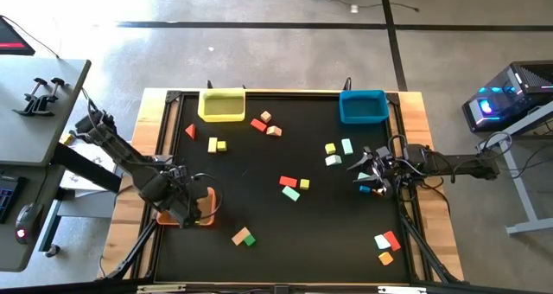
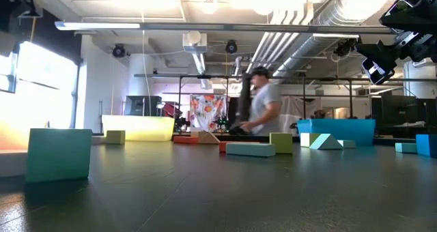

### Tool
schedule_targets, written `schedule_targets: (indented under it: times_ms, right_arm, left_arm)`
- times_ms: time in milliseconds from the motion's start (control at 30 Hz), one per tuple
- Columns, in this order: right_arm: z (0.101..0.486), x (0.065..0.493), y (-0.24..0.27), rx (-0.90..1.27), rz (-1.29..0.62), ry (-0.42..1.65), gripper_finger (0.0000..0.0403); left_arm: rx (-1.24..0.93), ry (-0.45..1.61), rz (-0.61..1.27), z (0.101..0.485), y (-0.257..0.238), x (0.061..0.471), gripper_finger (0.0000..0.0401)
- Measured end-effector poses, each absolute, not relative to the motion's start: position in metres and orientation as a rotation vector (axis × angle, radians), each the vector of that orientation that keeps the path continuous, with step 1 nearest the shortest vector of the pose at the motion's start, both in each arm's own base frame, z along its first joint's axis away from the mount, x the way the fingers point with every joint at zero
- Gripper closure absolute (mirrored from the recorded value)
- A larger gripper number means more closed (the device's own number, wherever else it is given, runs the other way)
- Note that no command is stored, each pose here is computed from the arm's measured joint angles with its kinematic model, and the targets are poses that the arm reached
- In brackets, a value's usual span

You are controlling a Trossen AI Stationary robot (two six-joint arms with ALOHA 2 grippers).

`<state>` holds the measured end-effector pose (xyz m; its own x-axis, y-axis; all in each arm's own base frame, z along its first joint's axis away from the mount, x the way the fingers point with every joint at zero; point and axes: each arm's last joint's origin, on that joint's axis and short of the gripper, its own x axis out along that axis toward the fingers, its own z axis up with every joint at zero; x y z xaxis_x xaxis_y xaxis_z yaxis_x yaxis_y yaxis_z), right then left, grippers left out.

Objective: Sort blocks by size
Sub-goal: Put the brown wooden block into the orange bin

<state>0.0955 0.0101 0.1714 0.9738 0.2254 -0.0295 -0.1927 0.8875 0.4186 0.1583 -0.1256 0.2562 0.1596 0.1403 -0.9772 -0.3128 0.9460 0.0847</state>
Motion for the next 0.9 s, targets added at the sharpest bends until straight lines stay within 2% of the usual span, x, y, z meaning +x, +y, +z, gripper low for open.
schedule_targets:
  times_ms: [633,900]
  right_arm:
    - [0.171,0.095,0.01,0.427,0.218,0.078,0.0166]
    - [0.171,0.095,0.01,0.427,0.218,0.078,0.0166]
  left_arm:
    - [-0.292,1.509,0.301,0.192,-0.114,0.154,0.0306]
    - [-0.309,1.516,0.329,0.19,-0.112,0.154,0.0234]
